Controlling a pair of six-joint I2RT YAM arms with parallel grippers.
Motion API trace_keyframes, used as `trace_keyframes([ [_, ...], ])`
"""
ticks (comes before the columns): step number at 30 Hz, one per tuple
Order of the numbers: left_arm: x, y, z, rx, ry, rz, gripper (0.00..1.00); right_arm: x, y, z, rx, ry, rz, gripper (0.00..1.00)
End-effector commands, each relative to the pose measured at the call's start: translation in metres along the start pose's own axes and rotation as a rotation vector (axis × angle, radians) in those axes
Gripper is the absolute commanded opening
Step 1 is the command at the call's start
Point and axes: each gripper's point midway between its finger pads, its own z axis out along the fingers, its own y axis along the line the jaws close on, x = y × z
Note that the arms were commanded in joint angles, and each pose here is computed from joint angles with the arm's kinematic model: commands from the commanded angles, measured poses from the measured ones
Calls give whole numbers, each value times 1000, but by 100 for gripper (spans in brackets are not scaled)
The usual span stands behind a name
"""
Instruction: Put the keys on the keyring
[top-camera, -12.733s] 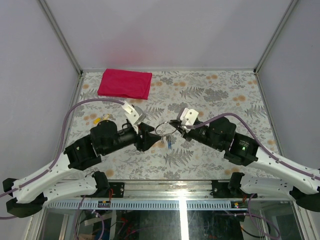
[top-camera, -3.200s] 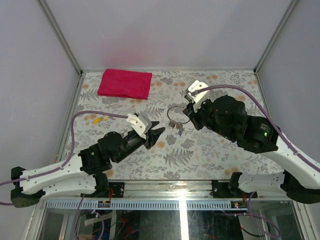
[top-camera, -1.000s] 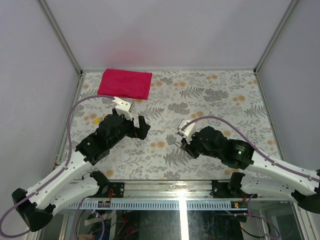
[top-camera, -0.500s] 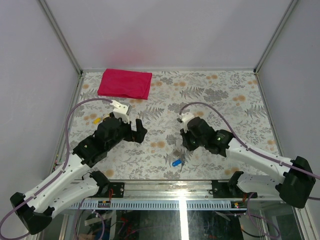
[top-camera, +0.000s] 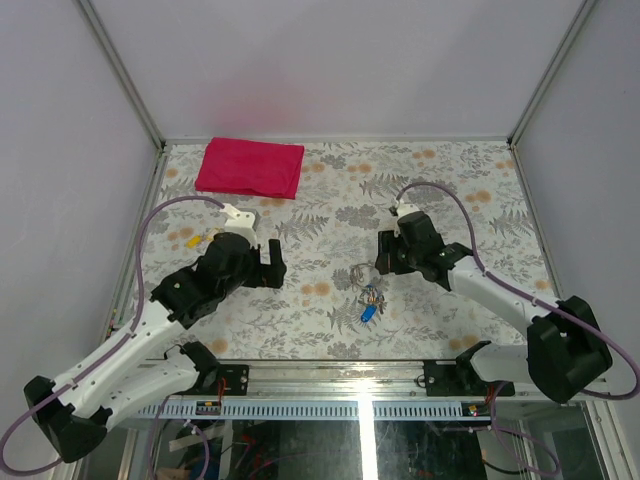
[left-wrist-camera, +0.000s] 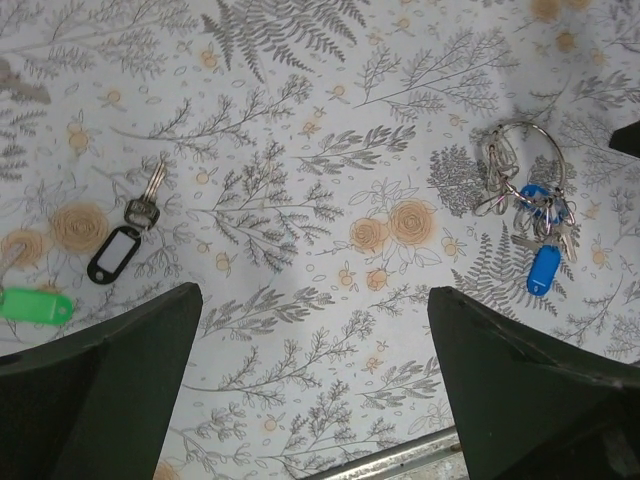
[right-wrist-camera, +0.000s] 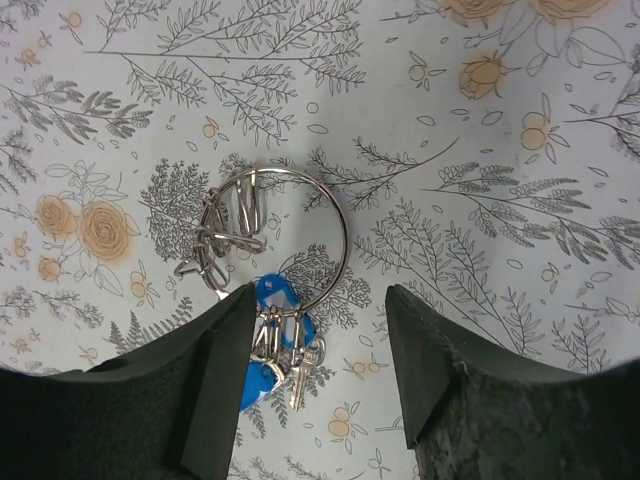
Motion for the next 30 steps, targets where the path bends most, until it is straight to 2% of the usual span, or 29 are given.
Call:
trace_keyframes([
  [1,-1,11,-2,-102,22,-104,100,-32,0,-28,22,-129,96,64],
  [4,9,27,-3,-224,58,-200,100,-28,0,-48,33,-108,120,88],
  [8,9,23,-11,-205,61,-253,100,-12,5,-74,-15,-61,98,99],
  [12,-20,19,-32,-136,-62,-255,100,-8,9,-110,-78,-142,65,99],
  [18,-42,18,-60,-56,-179,-182,100,-21,-2,-166,-93,-404,89,99],
  [25,-46,25,-69,-39,-274,-171,100,-26,-9,-190,-81,-506,94,99],
  [30,-45,30,-69,-53,-293,-182,100,-29,-11,-193,-83,-550,98,99],
])
